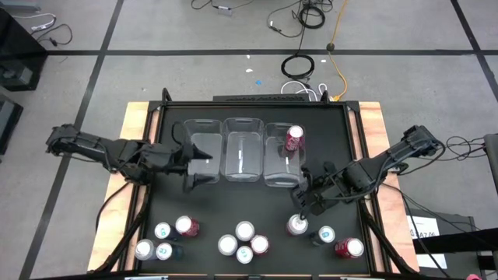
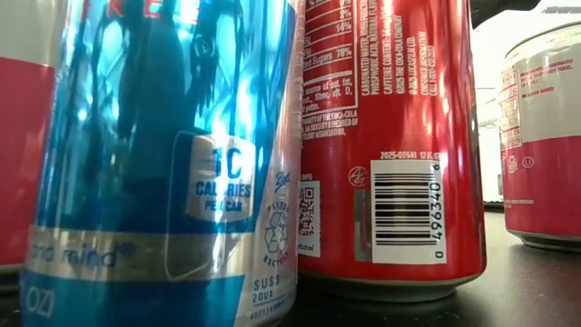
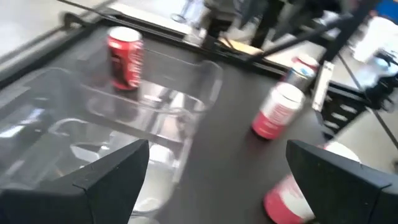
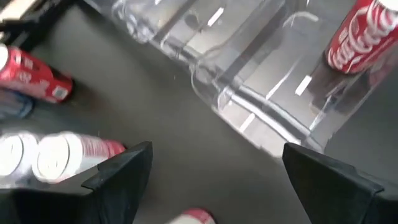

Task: Sort soda cans
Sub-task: Put the pink soda can into the left transparent bin

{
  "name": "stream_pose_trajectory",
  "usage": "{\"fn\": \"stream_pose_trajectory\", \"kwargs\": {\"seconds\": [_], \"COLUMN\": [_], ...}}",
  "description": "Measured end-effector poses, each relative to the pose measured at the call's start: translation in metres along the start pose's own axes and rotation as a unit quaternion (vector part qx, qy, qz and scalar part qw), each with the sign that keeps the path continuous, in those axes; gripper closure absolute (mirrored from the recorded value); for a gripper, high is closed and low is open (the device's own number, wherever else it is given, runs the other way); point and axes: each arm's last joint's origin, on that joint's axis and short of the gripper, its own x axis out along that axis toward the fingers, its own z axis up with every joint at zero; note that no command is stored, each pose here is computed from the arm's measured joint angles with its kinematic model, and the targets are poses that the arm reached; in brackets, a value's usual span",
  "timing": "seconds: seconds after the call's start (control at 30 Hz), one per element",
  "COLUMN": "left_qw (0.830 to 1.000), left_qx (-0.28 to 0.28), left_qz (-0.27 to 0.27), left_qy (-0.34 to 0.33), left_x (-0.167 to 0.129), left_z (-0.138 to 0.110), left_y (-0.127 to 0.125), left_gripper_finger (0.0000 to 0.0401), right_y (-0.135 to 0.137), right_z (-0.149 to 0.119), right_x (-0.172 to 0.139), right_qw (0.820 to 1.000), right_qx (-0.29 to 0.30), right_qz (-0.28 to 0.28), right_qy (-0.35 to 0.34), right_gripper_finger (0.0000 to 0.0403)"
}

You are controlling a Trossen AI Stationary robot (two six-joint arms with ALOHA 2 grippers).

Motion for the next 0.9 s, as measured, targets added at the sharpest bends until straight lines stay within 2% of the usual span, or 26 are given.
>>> {"fn": "stream_pose_trajectory", "kwargs": {"seconds": [0.17,0.4,0.53,0.73,0.9], "left_qw": [0.998,0.985,0.982,0.975,0.967], "left_qx": [0.033,0.057,0.053,0.080,0.075], "left_qz": [-0.027,-0.033,-0.020,-0.040,-0.021], "left_qy": [0.053,0.162,0.183,0.202,0.242], "left_x": [0.018,0.046,0.055,0.067,0.076], "left_z": [0.000,-0.010,-0.010,-0.012,-0.022], "left_y": [-0.029,-0.077,-0.105,-0.145,-0.161], "left_gripper_finger": [0.0015,0.0016,0.0016,0.0016,0.0015], "right_y": [0.000,0.001,0.002,0.000,-0.003], "right_z": [-0.010,-0.021,-0.025,-0.030,-0.034], "right_x": [-0.005,-0.011,-0.014,-0.017,-0.019], "right_qw": [1.000,0.999,0.998,0.998,0.998], "right_qx": [-0.017,-0.038,-0.046,-0.062,-0.057], "right_qz": [0.000,0.011,0.016,0.010,-0.002], "right_qy": [0.019,0.026,0.029,0.031,0.035], "right_gripper_finger": [0.0050,0.0050,0.0050,0.0050,0.0050]}}
